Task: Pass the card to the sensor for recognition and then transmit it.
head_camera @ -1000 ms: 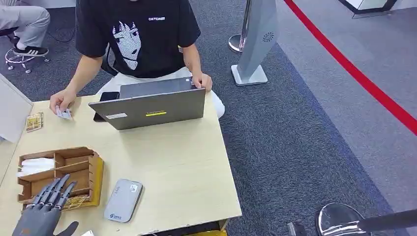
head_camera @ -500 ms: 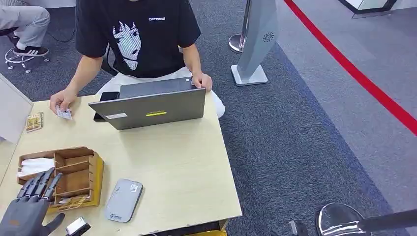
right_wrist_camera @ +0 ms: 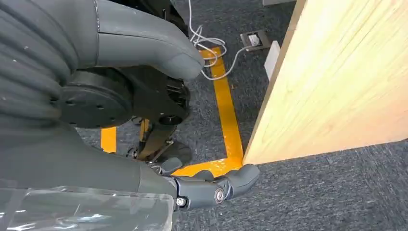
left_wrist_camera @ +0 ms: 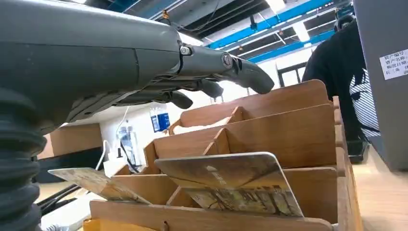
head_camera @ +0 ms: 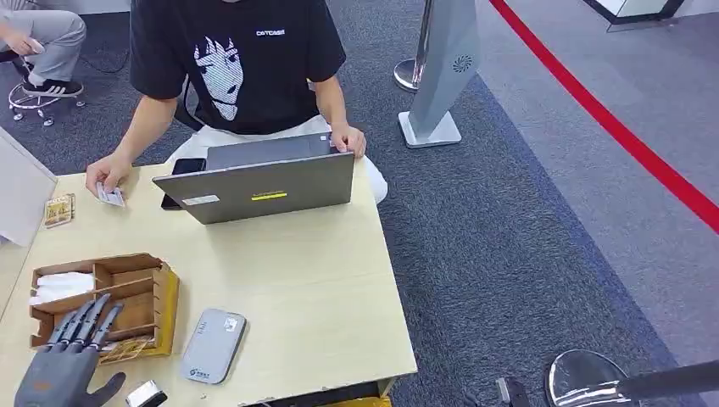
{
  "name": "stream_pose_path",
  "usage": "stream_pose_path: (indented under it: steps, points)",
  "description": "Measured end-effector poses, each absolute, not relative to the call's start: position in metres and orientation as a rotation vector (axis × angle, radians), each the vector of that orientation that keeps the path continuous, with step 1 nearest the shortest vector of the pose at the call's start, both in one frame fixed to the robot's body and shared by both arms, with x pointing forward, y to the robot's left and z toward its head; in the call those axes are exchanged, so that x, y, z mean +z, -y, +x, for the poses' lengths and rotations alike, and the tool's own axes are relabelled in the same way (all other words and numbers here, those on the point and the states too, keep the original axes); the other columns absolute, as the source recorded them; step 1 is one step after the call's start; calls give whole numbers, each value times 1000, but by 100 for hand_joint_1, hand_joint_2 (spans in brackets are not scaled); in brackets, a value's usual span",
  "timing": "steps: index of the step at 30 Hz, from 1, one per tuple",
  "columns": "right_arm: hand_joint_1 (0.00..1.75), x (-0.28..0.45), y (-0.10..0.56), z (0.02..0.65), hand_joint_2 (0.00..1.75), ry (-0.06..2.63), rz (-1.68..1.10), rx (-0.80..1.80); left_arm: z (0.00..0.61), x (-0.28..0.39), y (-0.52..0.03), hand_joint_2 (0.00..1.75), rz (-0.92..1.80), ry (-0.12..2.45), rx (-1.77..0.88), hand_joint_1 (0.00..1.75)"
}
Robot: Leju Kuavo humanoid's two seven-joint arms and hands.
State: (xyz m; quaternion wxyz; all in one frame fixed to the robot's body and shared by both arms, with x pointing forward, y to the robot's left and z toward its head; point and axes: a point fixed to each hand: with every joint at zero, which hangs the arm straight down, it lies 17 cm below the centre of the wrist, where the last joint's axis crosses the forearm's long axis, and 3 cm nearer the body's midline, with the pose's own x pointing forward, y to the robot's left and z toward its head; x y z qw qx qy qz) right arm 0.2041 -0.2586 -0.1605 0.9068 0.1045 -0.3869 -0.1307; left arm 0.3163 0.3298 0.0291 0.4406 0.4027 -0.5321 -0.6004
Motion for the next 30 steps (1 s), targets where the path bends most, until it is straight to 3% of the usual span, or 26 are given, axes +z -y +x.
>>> stream_pose_path:
  steps: [2,3,4,18,30]
  points:
    - [0,-160,259,205,175,800,216,-271,317,30,-329,175,1000,1326,-1488,0]
    - [0,-160,259,205,175,800,215,-272,317,30,-329,175,999,1328,-1484,161]
    - [0,-160,259,205,175,800,215,-274,318,30,-329,175,997,1329,-1481,175]
    - [0,-160,258,205,175,800,216,-277,319,33,-328,175,997,1339,-1468,175]
    - [0,-162,253,203,175,798,217,-272,336,101,-301,175,1079,1612,-1341,175]
